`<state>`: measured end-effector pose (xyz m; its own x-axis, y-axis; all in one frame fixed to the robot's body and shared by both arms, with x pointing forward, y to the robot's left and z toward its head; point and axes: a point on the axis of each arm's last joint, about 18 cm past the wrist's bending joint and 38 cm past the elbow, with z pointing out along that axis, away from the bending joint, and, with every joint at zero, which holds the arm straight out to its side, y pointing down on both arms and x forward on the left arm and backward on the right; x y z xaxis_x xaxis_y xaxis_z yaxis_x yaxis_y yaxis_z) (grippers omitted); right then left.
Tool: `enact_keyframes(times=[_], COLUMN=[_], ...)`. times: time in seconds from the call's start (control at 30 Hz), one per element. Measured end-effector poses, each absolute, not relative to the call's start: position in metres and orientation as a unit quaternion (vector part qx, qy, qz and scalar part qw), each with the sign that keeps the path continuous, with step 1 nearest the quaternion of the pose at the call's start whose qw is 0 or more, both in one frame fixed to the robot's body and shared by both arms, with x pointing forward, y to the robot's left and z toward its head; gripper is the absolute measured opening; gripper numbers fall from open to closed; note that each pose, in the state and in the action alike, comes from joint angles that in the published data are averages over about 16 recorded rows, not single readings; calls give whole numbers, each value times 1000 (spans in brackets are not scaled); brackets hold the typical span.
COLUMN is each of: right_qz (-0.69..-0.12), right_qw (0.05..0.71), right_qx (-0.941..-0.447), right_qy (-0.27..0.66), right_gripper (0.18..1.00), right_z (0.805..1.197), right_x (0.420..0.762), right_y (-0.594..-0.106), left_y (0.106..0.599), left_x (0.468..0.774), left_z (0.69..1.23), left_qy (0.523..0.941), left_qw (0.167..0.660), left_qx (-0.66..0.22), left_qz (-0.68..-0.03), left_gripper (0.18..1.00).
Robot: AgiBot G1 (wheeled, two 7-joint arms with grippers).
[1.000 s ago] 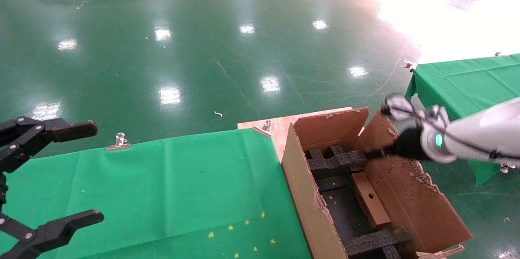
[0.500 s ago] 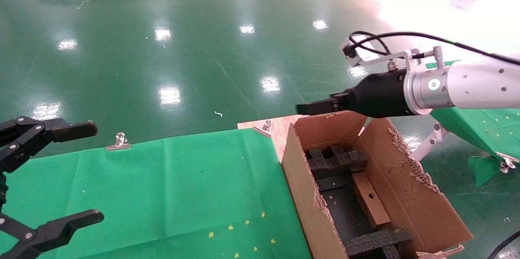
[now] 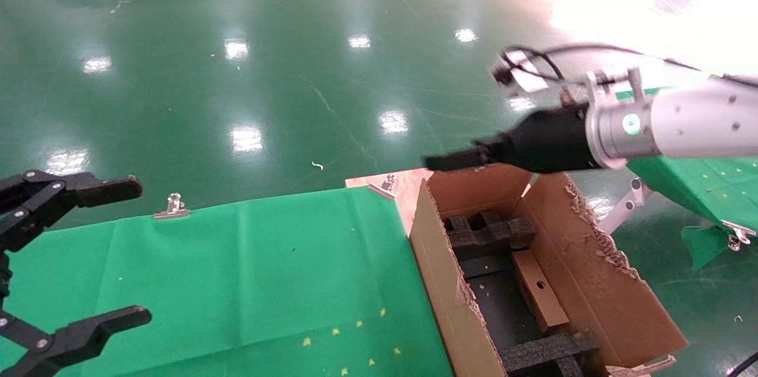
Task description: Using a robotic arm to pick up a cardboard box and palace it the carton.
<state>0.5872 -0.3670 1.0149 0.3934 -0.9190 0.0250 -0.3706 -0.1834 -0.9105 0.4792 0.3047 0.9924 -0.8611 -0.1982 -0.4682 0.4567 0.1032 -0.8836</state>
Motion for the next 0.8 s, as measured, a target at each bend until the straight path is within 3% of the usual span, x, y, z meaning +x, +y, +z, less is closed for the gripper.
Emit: enact_keyframes(times=[0.8], right_qz=[-218], right_qw=[511], right_qx=[-793], right_qy=[250], right_gripper=[1001], right_z=[996], right_x=[559], right_y=[-303], left_y=[305], left_x=[479], left_z=[992], left_qy=[700], left_qw=[247], left_qx=[92], left_qz=[-663], left_gripper=[1001])
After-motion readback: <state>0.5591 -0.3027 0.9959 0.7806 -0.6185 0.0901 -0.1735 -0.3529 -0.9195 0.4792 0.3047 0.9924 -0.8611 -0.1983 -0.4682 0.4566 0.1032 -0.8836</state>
